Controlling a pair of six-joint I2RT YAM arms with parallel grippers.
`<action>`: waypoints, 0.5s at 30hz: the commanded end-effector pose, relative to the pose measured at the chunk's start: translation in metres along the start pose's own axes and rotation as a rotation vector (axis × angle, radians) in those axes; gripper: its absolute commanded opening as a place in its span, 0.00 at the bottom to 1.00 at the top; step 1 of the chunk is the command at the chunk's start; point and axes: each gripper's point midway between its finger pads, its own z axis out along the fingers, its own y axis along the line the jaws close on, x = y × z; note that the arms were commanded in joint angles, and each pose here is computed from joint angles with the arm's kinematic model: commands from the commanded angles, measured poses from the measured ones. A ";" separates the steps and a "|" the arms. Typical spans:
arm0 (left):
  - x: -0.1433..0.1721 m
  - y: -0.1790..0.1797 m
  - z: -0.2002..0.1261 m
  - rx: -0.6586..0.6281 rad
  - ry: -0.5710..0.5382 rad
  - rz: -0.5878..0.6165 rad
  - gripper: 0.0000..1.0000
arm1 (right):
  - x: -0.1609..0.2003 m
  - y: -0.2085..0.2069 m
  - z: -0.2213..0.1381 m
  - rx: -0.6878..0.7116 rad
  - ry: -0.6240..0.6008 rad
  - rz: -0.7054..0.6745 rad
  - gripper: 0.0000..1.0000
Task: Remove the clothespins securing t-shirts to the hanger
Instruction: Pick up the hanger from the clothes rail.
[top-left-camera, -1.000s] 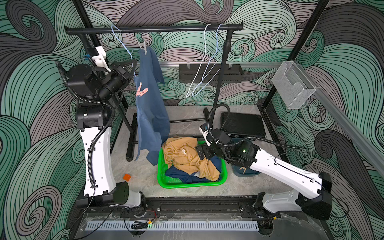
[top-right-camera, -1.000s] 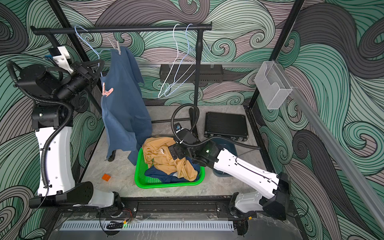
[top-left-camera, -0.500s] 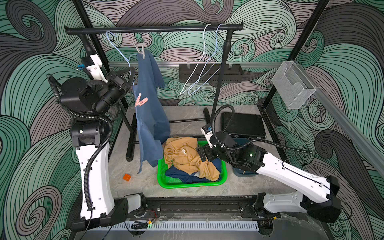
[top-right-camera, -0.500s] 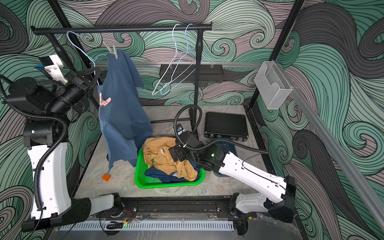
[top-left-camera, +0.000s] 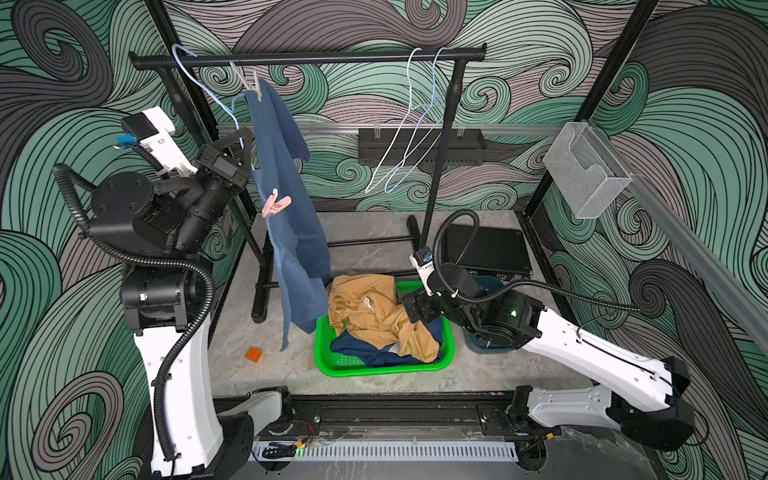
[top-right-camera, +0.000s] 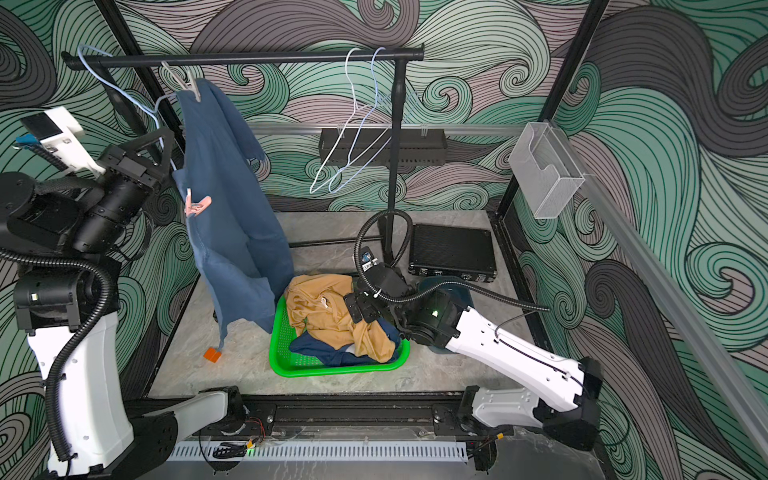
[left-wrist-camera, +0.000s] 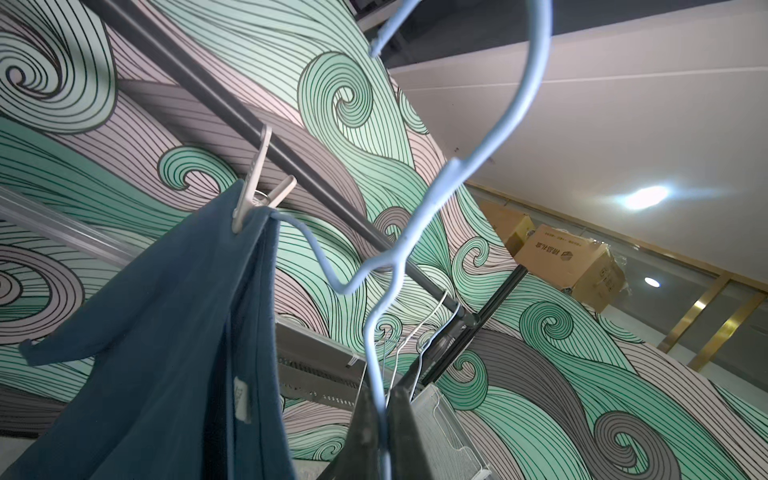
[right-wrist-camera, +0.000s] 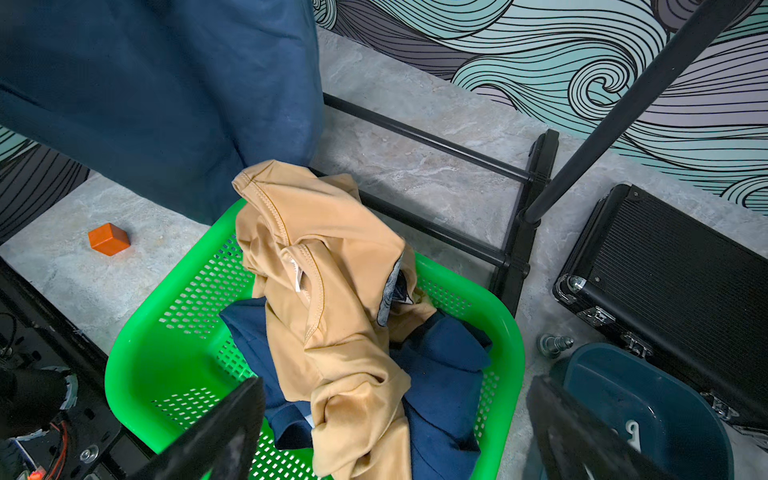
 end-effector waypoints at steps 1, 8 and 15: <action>-0.032 -0.043 -0.011 0.118 -0.123 0.059 0.00 | -0.004 -0.009 -0.011 0.029 -0.027 0.006 0.99; -0.018 -0.063 -0.010 0.193 -0.067 0.027 0.00 | -0.016 -0.024 -0.032 0.071 -0.079 -0.007 0.99; 0.035 -0.045 -0.003 0.189 0.073 -0.026 0.00 | -0.035 -0.040 -0.062 0.098 -0.160 -0.027 0.99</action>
